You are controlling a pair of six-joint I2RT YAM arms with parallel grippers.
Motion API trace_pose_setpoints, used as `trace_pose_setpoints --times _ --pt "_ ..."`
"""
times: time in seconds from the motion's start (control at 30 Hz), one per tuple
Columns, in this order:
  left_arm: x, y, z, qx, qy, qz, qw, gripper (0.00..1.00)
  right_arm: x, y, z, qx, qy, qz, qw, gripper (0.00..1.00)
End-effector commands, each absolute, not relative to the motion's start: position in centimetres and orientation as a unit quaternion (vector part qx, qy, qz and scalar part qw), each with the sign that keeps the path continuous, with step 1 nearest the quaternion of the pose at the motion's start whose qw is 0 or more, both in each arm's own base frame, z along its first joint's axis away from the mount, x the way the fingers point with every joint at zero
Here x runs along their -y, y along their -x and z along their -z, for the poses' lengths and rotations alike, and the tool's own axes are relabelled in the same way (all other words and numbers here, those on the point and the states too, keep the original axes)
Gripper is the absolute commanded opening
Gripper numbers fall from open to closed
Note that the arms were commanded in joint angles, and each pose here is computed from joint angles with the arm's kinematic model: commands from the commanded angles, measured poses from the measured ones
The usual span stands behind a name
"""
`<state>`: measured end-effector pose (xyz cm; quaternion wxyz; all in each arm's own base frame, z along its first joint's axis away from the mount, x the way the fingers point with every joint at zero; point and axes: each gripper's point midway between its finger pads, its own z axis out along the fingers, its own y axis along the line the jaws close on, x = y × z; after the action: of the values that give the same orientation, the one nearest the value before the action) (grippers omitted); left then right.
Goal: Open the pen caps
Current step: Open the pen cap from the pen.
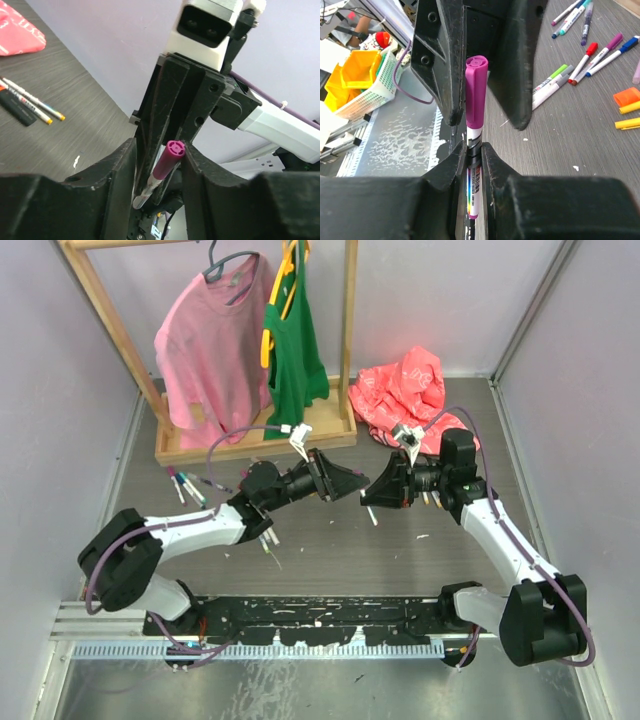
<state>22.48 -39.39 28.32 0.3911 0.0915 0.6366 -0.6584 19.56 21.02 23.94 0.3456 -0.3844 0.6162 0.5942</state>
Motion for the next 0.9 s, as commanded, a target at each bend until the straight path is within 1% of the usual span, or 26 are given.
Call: trace_pose_setpoints --times 0.0,0.13,0.27,0.3,0.37,0.4,0.47,0.53,0.6,0.7,0.87 --pt "39.9 -22.1 -32.4 -0.576 -0.108 0.705 0.400 0.35 -21.2 -19.5 -25.4 -0.595 0.408 -0.593 0.358 0.01" --pt "40.3 -22.3 -32.1 -0.578 -0.110 0.705 0.397 0.21 -21.2 -19.6 -25.4 -0.595 0.409 -0.592 0.357 0.01" --pt "40.1 -22.3 -32.2 -0.576 -0.113 0.701 0.405 0.03 -21.3 -19.6 -25.3 -0.595 0.409 -0.593 0.356 0.01" --pt "40.0 -22.2 -32.2 -0.576 -0.114 0.700 0.408 0.00 -21.3 -19.6 -25.3 -0.595 0.409 -0.593 0.356 0.01" --pt "39.8 -22.2 -32.1 -0.574 -0.115 0.696 0.416 0.00 -21.3 -19.6 -25.3 -0.596 0.409 -0.591 0.357 0.01" --pt "39.6 -22.3 -32.2 -0.572 -0.113 0.694 0.422 0.00 -21.3 -19.7 -25.3 -0.598 0.408 -0.591 0.357 0.04" --pt "39.1 -22.5 -32.4 -0.568 -0.107 0.688 0.439 0.00 -21.3 -19.8 -25.1 -0.602 0.405 -0.587 0.358 0.16" --pt "38.5 -22.7 -32.5 -0.565 -0.101 0.680 0.457 0.00 -21.3 -20.0 -24.9 -0.606 0.402 -0.584 0.361 0.31" --pt "37.8 -23.1 -32.6 -0.562 -0.093 0.669 0.477 0.00 -21.3 -20.2 -24.7 -0.609 0.400 -0.580 0.364 0.38" --pt "37.1 -23.3 -32.8 -0.558 -0.091 0.654 0.502 0.00 -21.4 -20.4 -24.4 -0.615 0.397 -0.573 0.367 0.43" --pt "37.1 -23.3 -32.7 -0.559 -0.093 0.637 0.523 0.00 -21.7 -20.4 -24.0 -0.619 0.401 -0.567 0.367 0.49"
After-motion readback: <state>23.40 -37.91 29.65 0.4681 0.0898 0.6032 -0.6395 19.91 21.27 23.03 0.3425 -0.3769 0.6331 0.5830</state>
